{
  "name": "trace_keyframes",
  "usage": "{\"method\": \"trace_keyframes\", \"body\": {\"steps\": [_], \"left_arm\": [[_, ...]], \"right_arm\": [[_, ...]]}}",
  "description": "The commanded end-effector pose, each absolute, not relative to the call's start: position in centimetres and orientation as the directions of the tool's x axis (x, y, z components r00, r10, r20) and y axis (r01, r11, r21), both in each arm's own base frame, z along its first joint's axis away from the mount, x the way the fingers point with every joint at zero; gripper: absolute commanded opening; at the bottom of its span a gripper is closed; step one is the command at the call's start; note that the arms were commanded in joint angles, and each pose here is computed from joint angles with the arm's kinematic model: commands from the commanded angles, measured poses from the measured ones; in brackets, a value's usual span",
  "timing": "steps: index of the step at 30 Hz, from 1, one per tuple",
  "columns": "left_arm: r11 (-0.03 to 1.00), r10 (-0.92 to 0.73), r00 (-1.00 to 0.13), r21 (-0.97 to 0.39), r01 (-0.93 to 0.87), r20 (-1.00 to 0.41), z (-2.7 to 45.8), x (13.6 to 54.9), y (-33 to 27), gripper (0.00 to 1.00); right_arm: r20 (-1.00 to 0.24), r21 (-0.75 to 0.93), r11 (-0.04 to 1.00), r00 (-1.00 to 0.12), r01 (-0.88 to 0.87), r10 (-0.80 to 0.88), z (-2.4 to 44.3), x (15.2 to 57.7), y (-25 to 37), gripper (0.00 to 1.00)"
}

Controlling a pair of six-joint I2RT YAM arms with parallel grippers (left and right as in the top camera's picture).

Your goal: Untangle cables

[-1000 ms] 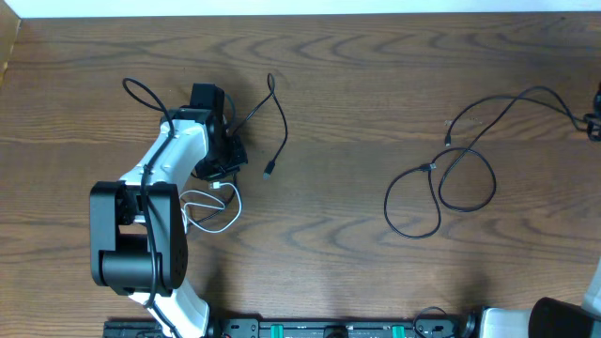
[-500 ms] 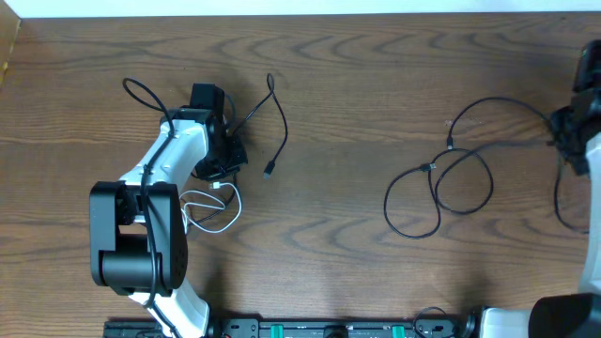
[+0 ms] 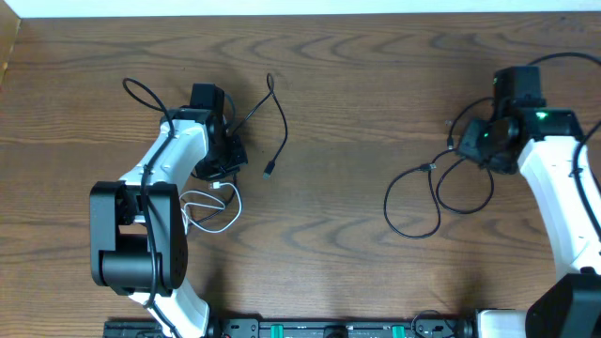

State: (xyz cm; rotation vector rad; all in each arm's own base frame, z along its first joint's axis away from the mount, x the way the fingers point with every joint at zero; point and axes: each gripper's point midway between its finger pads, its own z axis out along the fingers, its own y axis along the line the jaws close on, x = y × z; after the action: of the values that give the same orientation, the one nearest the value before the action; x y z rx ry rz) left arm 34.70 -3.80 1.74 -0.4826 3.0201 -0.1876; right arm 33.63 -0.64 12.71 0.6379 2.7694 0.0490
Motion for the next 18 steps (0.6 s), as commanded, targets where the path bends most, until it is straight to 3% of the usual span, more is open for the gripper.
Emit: {"method": "trace_keyframes", "body": {"steps": [1,9,12,18], "left_arm": [[0.945,-0.314,-0.948,-0.115,-0.308,-0.047,1.4,34.3,-3.3,0.08],[0.945,-0.314,-0.948,-0.115,-0.308,-0.047,1.4,34.3,-3.3,0.08],[0.945,-0.314,-0.948,-0.115,-0.307,-0.047,1.4,34.3,-3.3,0.08],[0.945,-0.314,-0.948,-0.114,-0.308,-0.045,1.4,34.3,-3.3,0.08]], "right_arm": [[-0.284,0.019,0.925,-0.885,0.380,0.370,11.6,33.2,-1.4,0.49],[-0.172,-0.040,0.924,-0.913,0.381,0.369,7.3,33.1,-1.5,0.54],[-0.120,-0.062,0.924,-0.922,0.378,0.369,4.9,33.2,-1.5,0.69],[-0.024,-0.092,0.925,-0.929,0.370,0.369,0.5,33.0,-1.4,0.67]]}}
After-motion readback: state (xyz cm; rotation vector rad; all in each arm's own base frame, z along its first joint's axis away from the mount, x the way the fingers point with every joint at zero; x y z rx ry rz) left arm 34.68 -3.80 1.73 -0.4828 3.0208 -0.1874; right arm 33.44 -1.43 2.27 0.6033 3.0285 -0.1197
